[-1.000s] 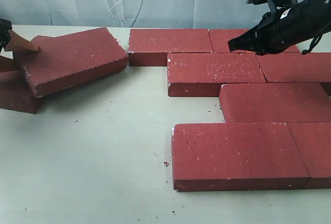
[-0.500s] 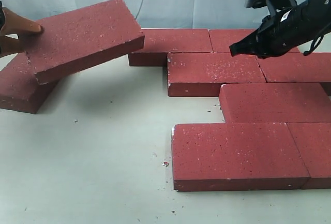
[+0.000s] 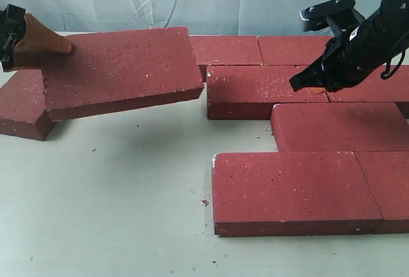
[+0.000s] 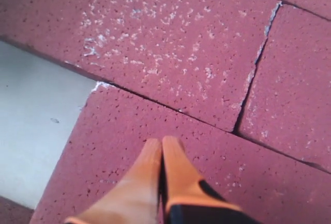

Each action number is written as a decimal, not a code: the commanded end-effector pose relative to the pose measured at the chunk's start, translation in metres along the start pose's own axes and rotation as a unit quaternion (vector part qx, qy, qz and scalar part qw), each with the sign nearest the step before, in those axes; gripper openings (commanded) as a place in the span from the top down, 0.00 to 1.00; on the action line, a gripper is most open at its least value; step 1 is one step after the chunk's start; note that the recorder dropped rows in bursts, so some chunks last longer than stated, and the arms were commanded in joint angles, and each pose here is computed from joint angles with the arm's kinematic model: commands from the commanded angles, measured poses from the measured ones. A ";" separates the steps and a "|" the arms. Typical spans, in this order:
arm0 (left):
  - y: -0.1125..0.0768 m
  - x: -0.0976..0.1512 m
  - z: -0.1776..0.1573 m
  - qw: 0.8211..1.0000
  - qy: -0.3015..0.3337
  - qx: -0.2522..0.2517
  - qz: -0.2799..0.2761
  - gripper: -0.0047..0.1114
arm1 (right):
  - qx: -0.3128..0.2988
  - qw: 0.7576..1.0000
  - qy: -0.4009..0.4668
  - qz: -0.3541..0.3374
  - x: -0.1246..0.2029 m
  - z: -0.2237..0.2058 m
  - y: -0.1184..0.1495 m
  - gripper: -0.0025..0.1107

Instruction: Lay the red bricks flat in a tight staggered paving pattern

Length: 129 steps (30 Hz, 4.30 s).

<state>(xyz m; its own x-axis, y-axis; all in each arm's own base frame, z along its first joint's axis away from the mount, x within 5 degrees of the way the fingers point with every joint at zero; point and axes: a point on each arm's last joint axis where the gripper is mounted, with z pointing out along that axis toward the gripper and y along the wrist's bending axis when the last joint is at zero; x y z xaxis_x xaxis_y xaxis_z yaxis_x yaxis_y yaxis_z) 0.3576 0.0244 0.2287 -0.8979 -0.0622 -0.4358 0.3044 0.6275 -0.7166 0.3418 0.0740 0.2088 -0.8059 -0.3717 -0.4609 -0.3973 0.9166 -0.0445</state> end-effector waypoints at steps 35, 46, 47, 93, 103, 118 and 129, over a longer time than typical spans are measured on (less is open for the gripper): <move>-0.001 0.005 -0.011 0.943 0.037 -0.328 0.039 0.49 | -0.011 1.000 -0.018 0.022 -0.003 0.001 0.002 0.98; -0.055 0.040 -0.033 0.912 0.069 -0.400 0.064 0.96 | -0.022 0.999 -0.014 0.028 -0.002 0.001 0.004 0.98; -0.064 0.043 -0.032 0.905 0.043 -0.417 0.075 0.96 | -0.028 0.999 -0.016 0.032 -0.002 0.001 0.006 0.98; -0.004 0.105 0.065 0.892 0.223 -0.332 0.211 0.96 | -0.202 0.957 0.026 -0.207 -0.015 0.080 0.152 0.98; 0.004 0.103 0.074 0.901 0.199 -0.332 0.196 0.96 | -0.208 0.954 0.029 -0.214 -0.015 0.089 0.163 0.98; 0.004 0.096 0.078 0.911 0.152 -0.334 0.187 0.96 | -0.186 0.958 -0.004 -0.218 -0.024 0.088 0.161 0.98; 0.002 0.097 0.084 0.920 0.153 -0.299 0.201 0.96 | -0.129 0.952 0.026 -0.277 -0.021 0.087 0.149 0.98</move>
<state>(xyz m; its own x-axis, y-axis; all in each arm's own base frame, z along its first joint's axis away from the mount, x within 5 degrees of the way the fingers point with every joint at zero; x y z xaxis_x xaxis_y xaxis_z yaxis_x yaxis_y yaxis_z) 0.2973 -0.0443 0.1385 -0.8229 0.4416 -0.3575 0.4889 0.8709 -0.0494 0.3372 0.2317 0.1295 -0.4672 -0.7925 -0.3919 -0.8563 0.5160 -0.0227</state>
